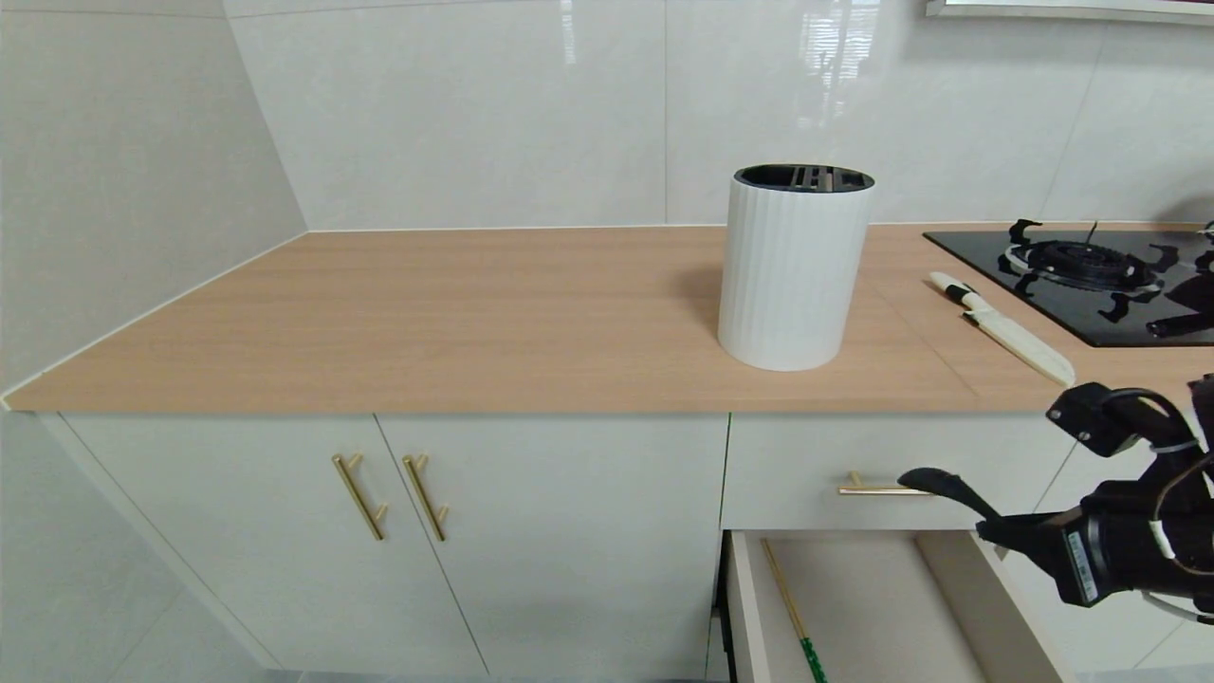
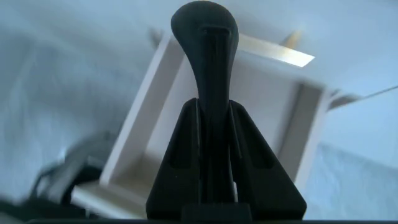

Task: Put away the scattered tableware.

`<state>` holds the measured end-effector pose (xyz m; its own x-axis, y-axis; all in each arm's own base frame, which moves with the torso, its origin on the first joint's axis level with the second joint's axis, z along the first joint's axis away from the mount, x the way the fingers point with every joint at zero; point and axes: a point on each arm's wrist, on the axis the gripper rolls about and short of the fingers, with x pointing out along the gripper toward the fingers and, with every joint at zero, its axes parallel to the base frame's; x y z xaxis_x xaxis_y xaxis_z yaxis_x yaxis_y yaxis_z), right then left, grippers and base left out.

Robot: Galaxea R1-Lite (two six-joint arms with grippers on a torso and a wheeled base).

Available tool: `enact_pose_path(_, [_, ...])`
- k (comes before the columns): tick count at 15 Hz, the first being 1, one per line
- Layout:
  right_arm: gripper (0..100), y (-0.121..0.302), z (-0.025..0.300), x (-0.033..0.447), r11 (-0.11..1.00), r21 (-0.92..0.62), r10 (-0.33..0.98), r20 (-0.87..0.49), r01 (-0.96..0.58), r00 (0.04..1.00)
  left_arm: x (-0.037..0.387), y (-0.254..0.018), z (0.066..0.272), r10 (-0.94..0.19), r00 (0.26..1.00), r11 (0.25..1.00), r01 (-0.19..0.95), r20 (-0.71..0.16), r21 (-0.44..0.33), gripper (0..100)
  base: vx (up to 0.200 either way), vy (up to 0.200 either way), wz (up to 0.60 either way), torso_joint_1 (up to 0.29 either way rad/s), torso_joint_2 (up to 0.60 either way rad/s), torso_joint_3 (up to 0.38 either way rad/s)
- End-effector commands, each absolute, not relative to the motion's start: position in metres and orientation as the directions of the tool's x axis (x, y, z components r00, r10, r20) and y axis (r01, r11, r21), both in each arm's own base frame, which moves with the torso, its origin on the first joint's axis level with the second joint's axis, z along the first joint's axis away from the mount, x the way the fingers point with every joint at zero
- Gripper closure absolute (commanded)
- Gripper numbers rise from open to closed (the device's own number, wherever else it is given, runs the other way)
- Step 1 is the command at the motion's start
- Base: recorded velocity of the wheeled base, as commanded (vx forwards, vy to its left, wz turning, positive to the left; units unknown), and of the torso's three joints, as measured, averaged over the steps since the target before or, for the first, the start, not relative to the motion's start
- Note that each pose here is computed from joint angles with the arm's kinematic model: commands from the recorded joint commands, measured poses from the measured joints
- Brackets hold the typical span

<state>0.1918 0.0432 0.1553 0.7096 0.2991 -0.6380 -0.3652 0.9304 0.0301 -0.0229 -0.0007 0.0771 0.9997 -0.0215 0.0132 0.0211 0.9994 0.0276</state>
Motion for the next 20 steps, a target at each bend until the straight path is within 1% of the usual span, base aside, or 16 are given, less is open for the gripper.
enact_pose_path(1, [100,0.054,0.122,0.203,0.923,0.037,0.279,-0.75,-0.383,0.599,-0.023,-0.001,0.077,-0.02,1.0,0.999,0.02,0.012,0.028,0,0.0,0.0,0.0,0.0,0.0,0.0])
enact_pose_path(4, [100,0.054,0.093,0.22,0.935,0.047,0.232,-0.831,-0.352,0.505,-0.023,-0.001,0.077,-0.021,1.0,0.999,0.021,0.012,0.028,0,0.0,0.0,0.0,0.0,0.0,0.0])
enact_pose_path(5, [100,0.054,0.089,0.222,0.937,0.045,0.223,-0.84,-0.347,0.494,-0.023,-0.001,0.077,-0.021,1.0,0.999,0.021,0.012,0.028,0,0.0,0.0,0.0,0.0,0.0,0.0])
enact_pose_path(6, [100,0.055,0.077,0.228,0.945,0.02,0.178,-0.869,-0.327,0.462,-0.023,-0.001,0.077,-0.02,1.0,0.999,0.02,0.014,0.028,0,0.0,0.0,0.0,0.0,0.0,0.0])
enact_pose_path(7, [100,0.055,0.073,0.23,0.948,0.007,0.159,-0.877,-0.319,0.453,-0.023,-0.001,0.077,-0.021,1.0,0.999,0.021,0.014,0.028,0,0.0,0.0,0.0,0.0,0.0,0.0])
enact_pose_path(8, [100,0.055,0.063,0.234,0.95,0.002,0.14,-0.897,-0.313,0.419,-0.023,-0.001,0.077,-0.021,1.0,0.999,0.021,0.012,0.028,0,0.0,0.0,0.0,0.0,0.0,0.0])
enact_pose_path(10, [100,0.057,0.046,0.241,0.952,0.007,0.128,-0.918,-0.307,0.376,-0.023,-0.001,0.077,-0.021,1.0,0.999,0.021,0.014,0.028,0,0.0,0.0,0.0,0.0,0.0,0.0])
enact_pose_path(11, [100,0.057,0.041,0.245,0.957,0.012,0.127,-0.915,-0.29,0.382,-0.023,-0.001,0.077,-0.02,1.0,0.999,0.02,0.014,0.028,0,0.0,0.0,0.0,0.0,0.0,0.0])
enact_pose_path(12, [100,0.058,0.039,0.25,0.968,0.029,0.132,-0.903,-0.248,0.41,-0.023,-0.001,0.077,-0.02,1.0,0.999,0.02,0.014,0.028,0,0.0,0.0,0.0,0.0,0.0,0.0])
enact_pose_path(14, [100,0.059,0.04,0.254,0.978,0.04,0.129,-0.885,-0.203,0.447,-0.023,-0.001,0.077,-0.02,1.0,0.999,0.02,0.014,0.028,0,0.0,0.0,0.0,0.0,0.0,0.0])
enact_pose_path(16, [100,0.059,0.04,0.254,0.978,0.04,0.13,-0.884,-0.203,0.448,-0.023,-0.001,0.077,-0.021,1.0,0.999,0.021,0.012,0.028,0,0.0,0.0,0.0,-0.021,0.05,0.045])
enact_pose_path(20, [100,0.057,0.043,0.254,0.98,0.038,0.126,-0.878,-0.197,0.462,-0.023,-0.001,0.077,-0.021,1.0,0.999,0.021,0.014,0.028,0,0.0,0.0,0.0,-0.115,0.37,0.257])
